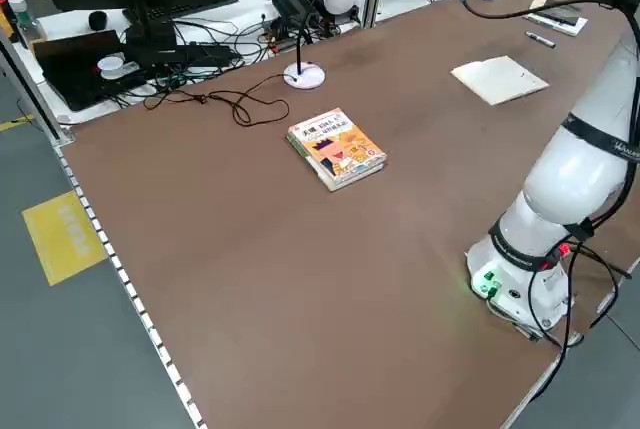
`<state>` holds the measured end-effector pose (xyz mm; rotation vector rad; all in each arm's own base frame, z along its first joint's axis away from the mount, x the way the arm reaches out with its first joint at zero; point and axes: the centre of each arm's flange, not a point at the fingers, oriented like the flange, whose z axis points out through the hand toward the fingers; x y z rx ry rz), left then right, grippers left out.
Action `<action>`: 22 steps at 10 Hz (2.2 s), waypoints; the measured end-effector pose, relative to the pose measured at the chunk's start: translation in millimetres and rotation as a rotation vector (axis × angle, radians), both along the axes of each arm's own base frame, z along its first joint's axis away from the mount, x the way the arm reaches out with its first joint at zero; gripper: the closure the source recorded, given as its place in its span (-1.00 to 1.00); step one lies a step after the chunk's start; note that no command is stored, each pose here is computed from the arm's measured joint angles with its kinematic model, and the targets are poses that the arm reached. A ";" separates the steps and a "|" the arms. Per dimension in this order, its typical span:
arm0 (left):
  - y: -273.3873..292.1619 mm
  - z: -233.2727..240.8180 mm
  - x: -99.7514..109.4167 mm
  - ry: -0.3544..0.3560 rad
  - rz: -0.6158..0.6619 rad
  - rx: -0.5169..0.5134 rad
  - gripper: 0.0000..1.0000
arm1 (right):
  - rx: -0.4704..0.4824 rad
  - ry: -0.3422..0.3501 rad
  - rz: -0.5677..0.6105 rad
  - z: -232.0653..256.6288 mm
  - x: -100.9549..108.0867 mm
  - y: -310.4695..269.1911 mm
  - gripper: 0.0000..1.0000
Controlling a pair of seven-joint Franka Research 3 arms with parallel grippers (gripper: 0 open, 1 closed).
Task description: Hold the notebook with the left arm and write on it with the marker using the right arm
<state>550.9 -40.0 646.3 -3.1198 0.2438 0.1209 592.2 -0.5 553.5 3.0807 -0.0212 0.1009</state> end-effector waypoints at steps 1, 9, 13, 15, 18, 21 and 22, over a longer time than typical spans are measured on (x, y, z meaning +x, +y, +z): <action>0.4 -0.9 -0.5 0.006 0.001 0.000 -1.00 | 0.004 -0.004 -0.005 4.0 -2.1 -0.5 -1.00; -0.1 -6.8 -8.7 0.077 -0.001 0.006 -1.00 | 0.010 -0.009 -0.018 18.4 -5.2 -2.2 -1.00; -0.4 -6.9 -8.9 0.078 -0.001 0.006 -1.00 | 0.013 -0.008 -0.019 18.8 -5.4 -2.0 -1.00; -0.4 -6.3 -9.2 0.077 -0.001 0.006 -1.00 | 0.014 -0.007 -0.019 18.8 -5.4 -1.6 -1.00; -1.5 -2.9 -11.1 0.071 -0.003 0.006 -1.00 | 0.015 -0.008 -0.019 19.1 -5.3 -0.4 -1.00; -1.8 -1.1 -12.2 0.067 -0.004 0.007 -1.00 | 0.016 -0.008 -0.018 19.1 -5.3 1.0 -1.00; -1.8 -1.1 -12.1 0.067 -0.004 0.007 -1.00 | 0.016 -0.008 -0.018 19.1 -5.4 1.1 -1.00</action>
